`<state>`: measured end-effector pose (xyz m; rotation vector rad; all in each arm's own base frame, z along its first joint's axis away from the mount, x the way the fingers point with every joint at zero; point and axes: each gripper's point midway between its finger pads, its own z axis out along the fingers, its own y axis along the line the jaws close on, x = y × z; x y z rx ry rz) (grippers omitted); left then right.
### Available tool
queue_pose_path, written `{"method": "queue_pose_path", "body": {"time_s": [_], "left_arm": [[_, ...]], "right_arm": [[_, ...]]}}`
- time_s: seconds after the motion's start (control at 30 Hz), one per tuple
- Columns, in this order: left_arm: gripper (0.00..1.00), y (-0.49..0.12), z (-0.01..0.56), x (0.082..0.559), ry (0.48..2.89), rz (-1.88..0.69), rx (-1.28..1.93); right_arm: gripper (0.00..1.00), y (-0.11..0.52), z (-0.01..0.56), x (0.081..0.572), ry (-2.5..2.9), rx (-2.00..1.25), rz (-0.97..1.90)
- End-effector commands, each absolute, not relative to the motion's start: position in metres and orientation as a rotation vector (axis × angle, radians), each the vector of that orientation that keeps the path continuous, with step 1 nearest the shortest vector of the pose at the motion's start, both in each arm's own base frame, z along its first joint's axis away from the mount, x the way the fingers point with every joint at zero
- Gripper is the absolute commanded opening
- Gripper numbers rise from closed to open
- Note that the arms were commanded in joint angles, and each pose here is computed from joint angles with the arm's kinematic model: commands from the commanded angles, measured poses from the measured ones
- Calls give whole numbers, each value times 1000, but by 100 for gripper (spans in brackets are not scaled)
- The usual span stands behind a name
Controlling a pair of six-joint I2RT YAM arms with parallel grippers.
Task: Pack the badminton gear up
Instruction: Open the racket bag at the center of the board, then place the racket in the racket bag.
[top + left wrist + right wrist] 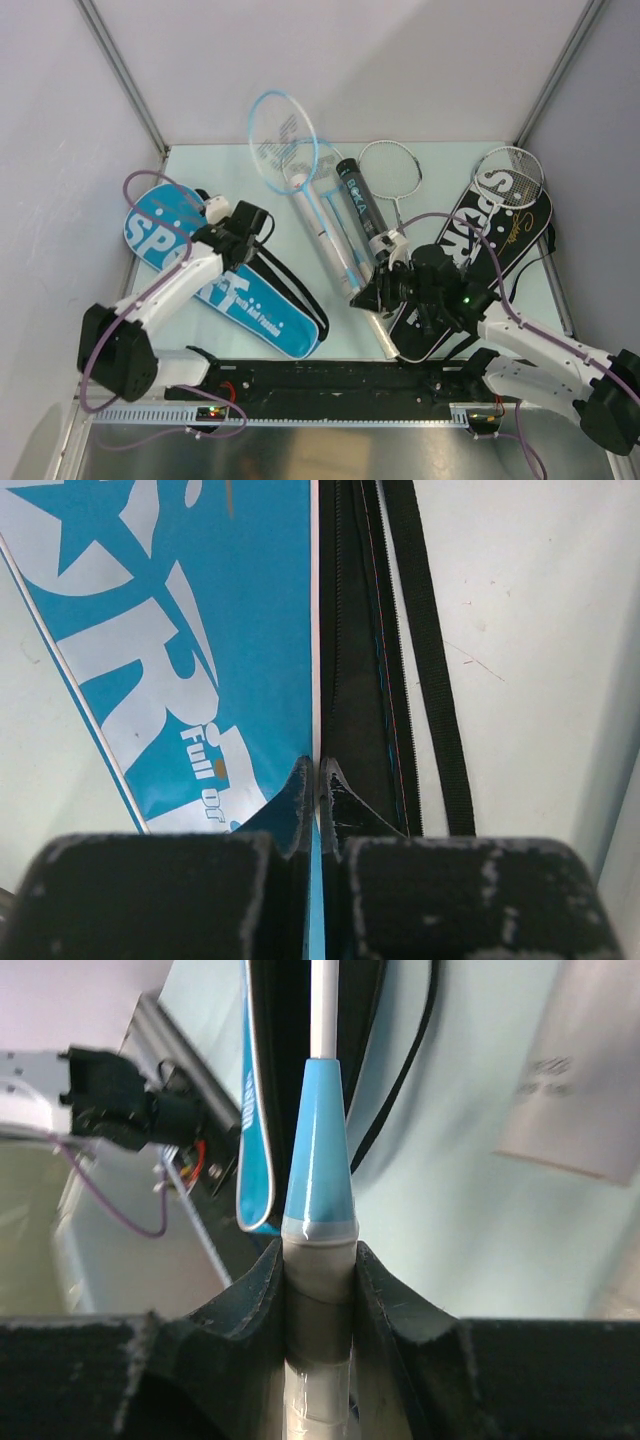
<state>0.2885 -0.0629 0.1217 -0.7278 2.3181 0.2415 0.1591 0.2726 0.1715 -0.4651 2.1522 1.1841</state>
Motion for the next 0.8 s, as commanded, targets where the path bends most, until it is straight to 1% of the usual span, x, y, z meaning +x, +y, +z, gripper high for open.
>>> {"method": "queue_pose_path", "body": {"time_s": [0.0,0.1,0.17,0.37,0.6,0.77], "left_arm": [[0,-53,142,290,2168,167,-724],[0,-58,133,284,2142,61,-715],[0,-62,132,283,2123,-1,-698],[0,-65,132,282,2089,-58,-629],[0,-76,131,285,2079,-141,-562],[0,-86,134,287,2046,-220,-518]], "right_arm": [[0,291,188,114,2144,-650,1470],[0,289,187,83,2198,-714,1608],[0,285,188,71,2249,-696,1652],[0,261,177,63,2417,-571,1627],[0,246,163,47,2524,-555,1612],[0,249,170,37,2511,-588,1725]]}}
